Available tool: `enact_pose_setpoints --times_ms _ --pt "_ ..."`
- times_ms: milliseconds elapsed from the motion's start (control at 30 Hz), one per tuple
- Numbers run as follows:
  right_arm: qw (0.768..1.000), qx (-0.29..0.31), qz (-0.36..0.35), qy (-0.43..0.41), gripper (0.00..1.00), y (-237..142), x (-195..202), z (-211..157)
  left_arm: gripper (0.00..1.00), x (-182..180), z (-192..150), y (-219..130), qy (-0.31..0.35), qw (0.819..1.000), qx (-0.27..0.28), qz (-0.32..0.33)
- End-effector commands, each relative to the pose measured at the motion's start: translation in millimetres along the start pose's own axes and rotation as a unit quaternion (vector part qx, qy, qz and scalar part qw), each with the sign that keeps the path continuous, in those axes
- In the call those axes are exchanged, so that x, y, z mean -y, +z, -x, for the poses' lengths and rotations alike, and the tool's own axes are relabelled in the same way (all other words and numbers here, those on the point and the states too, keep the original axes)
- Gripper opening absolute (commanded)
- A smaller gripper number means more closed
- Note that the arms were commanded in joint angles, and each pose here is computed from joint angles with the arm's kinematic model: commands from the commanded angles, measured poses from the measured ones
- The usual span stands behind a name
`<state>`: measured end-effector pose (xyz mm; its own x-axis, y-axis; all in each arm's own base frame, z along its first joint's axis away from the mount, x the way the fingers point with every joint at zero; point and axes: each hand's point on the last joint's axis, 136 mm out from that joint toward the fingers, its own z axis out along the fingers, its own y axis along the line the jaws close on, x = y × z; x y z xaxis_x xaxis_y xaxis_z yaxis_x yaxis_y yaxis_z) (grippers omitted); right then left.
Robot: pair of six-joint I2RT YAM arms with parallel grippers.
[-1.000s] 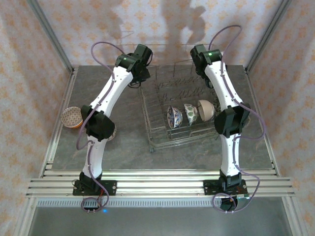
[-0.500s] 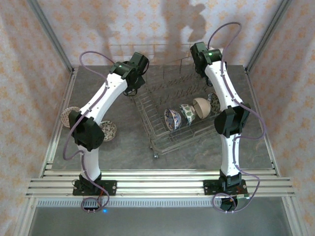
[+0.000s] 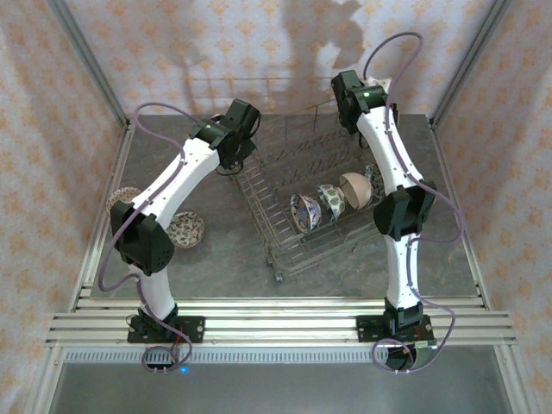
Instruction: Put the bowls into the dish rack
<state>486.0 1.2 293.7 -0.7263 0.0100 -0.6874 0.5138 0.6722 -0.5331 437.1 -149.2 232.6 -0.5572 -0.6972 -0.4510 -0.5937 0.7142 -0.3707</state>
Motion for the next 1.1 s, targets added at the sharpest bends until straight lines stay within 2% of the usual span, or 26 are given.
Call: enact_pose_setpoints --times_ms 0,33,67,200,533,767,1067 --pt "0.999 0.034 -0.031 0.022 0.00 -11 0 11 0.52 34 14 -21 -0.022 0.996 0.013 -0.088" --pt "0.999 0.036 -0.036 0.021 0.00 -12 -3 10 0.63 35 16 -24 -0.012 0.996 0.017 -0.092" --pt "0.998 0.038 -0.041 0.020 0.00 -12 -5 9 0.70 34 19 -27 -0.006 0.995 0.022 -0.092" --pt "0.997 0.048 -0.065 0.016 0.00 -14 -14 5 0.87 35 29 -40 0.018 0.993 0.037 -0.108" --pt "0.993 0.067 -0.097 0.032 0.00 -13 -25 1 0.91 31 46 -61 0.068 0.988 0.059 -0.125" --pt "0.990 0.081 -0.105 0.041 0.00 -7 -41 1 0.91 21 51 -68 0.101 0.986 0.074 -0.114" --pt "0.987 0.103 -0.122 0.017 0.00 -4 -62 2 0.93 9 57 -74 0.108 0.984 0.083 -0.114"
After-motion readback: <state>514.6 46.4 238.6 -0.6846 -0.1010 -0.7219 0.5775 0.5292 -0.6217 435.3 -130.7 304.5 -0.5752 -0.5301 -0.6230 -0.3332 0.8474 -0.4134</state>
